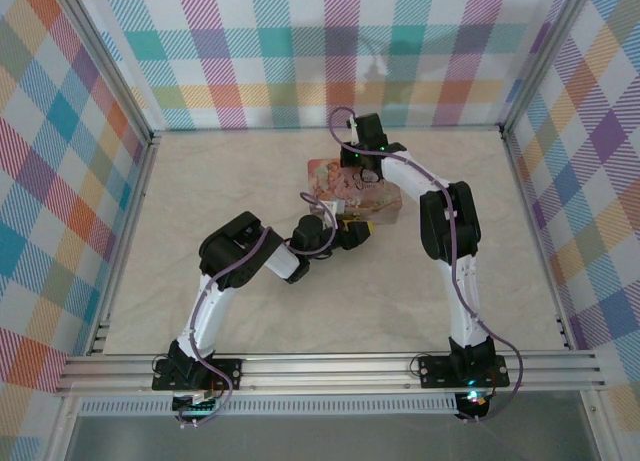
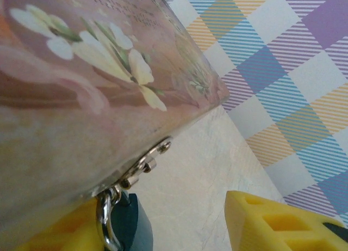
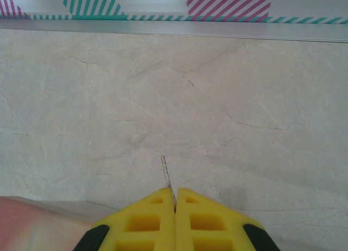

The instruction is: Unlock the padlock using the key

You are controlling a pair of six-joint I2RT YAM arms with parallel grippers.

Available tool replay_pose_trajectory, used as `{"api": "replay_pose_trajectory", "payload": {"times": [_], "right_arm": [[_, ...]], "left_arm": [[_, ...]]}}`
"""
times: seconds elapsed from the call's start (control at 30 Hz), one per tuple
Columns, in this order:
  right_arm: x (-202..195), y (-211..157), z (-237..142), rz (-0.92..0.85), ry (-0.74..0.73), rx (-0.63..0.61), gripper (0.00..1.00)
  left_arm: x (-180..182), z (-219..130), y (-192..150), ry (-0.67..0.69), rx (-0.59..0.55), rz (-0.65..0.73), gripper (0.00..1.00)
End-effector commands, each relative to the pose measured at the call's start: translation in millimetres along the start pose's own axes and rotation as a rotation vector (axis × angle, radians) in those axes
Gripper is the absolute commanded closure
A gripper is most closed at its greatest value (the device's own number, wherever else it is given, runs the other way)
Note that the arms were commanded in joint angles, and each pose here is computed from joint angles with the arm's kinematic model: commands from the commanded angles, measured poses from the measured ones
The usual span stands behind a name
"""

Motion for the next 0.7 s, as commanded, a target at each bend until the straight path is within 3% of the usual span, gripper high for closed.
{"api": "replay_pose_trajectory", "payload": {"times": [0.0,0.17,0.33,0.4,0.5,0.67], "right_arm": [[24.0,-30.8,-9.0,0.001,0.07,0.142,1.0],[24.7,-30.4,-9.8,-0.004,0.071,0.141,1.0],[25.1,-30.1,-10.9,-0.002,0.074,0.138,1.0],[24.8,-29.4,-11.4,-0.002,0.073,0.136,1.0],[25.2,-29.4,-11.8,-0.002,0.074,0.136,1.0],[26.0,-29.3,-12.1,0.004,0.08,0.135,1.0]], "left_arm": [[40.0,0.0,8.6,0.127,-0.027,-0.069,0.52],[46.5,-3.8,7.7,0.147,-0.021,-0.085,0.7],[52.6,-7.8,11.0,0.164,-0.027,-0.098,0.77],[54.4,-9.6,12.3,0.172,-0.024,-0.106,0.76],[60.6,-14.8,13.5,0.209,-0.026,-0.116,0.62],[69.7,-17.7,15.8,0.246,-0.026,-0.151,0.57]]}}
Point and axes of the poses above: each hand's point on the last joint's axis, 136 mm out from that joint toward the fingers, its own z axis out along the fingers, its own x axis along the line the jaws close on, y = z × x, the point moved 4 cm from there along -z, back along the fingers, and after that the axes turned 11 degrees about -z, right-handed, at the moved point
